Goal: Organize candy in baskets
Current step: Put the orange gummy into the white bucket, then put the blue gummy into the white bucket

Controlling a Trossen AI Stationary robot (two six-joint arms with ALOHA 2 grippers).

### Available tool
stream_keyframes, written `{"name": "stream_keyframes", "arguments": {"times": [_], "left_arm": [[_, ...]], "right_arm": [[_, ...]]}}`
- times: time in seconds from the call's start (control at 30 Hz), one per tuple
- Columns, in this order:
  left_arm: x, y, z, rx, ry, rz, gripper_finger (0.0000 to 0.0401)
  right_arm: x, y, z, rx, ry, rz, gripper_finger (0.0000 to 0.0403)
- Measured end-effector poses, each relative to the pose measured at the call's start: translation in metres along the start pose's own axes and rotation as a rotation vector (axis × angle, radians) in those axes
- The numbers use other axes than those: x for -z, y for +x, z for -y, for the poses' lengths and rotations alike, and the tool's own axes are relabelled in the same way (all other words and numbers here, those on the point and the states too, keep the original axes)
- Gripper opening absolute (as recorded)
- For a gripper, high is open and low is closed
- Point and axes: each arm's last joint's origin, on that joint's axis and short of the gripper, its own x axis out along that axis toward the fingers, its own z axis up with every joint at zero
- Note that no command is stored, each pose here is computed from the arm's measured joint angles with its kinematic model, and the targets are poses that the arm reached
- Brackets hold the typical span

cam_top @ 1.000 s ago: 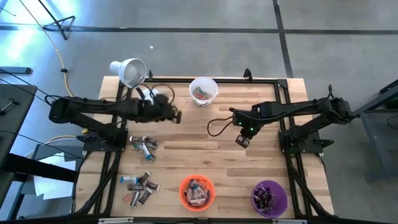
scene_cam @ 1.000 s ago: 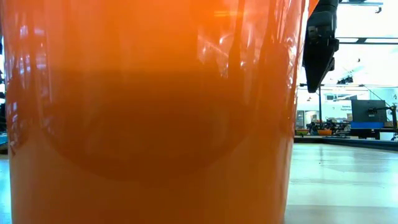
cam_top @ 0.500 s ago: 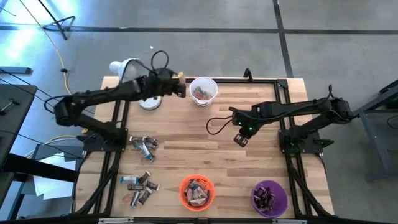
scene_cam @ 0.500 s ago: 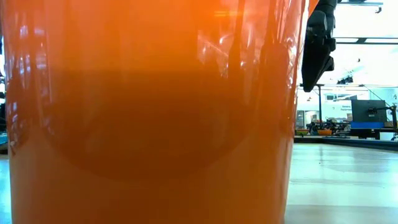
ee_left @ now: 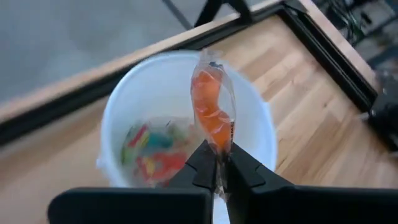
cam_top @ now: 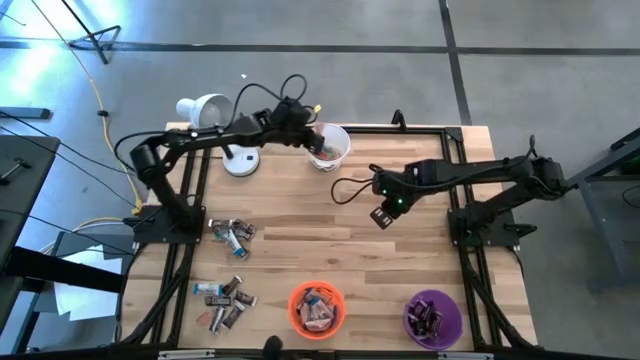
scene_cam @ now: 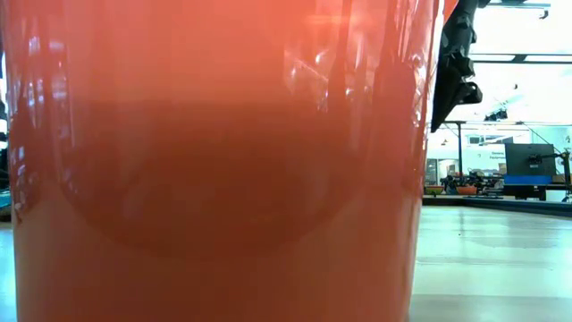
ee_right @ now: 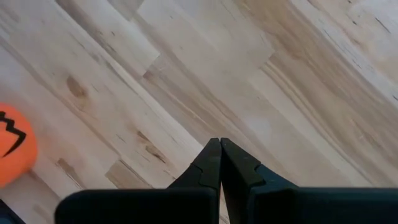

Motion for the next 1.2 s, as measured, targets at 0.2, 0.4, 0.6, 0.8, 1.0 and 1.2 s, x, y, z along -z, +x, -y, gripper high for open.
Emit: {"name": "stream_keyframes", "arguments": {"times": [0.2,0.4,0.6,0.8,1.0,1.2], "left_arm": [[-0.016,0.002,0.012,0.004,0.164,-0.005,0.002],[-0.016,-0.002,0.012,-0.021,0.272,-0.05,0.0035],[-0.016,-0.003,0.01,-0.038,0.298,-0.064,0.0061],[-0.016,-0.003,0.011,-0.025,0.192,-0.065,0.0083],[-0.007,-0.014,0.025,0.201,0.106,-0.203,0.0086],[0.014,-0.048,0.067,0.234,0.116,-0.251,0.0086]], "right_arm": [[-0.002,0.0,0.003,0.004,0.02,0.005,0.0],[-0.004,0.0,0.004,0.009,0.04,0.011,0.0],[-0.004,0.0,0.004,0.012,-0.041,0.013,0.0],[-0.003,0.0,0.005,0.018,-0.126,0.004,0.0],[0.004,-0.001,0.012,0.078,-0.217,-0.081,0.0],[0.011,-0.003,0.018,0.135,-0.309,-0.162,0.0]]}}
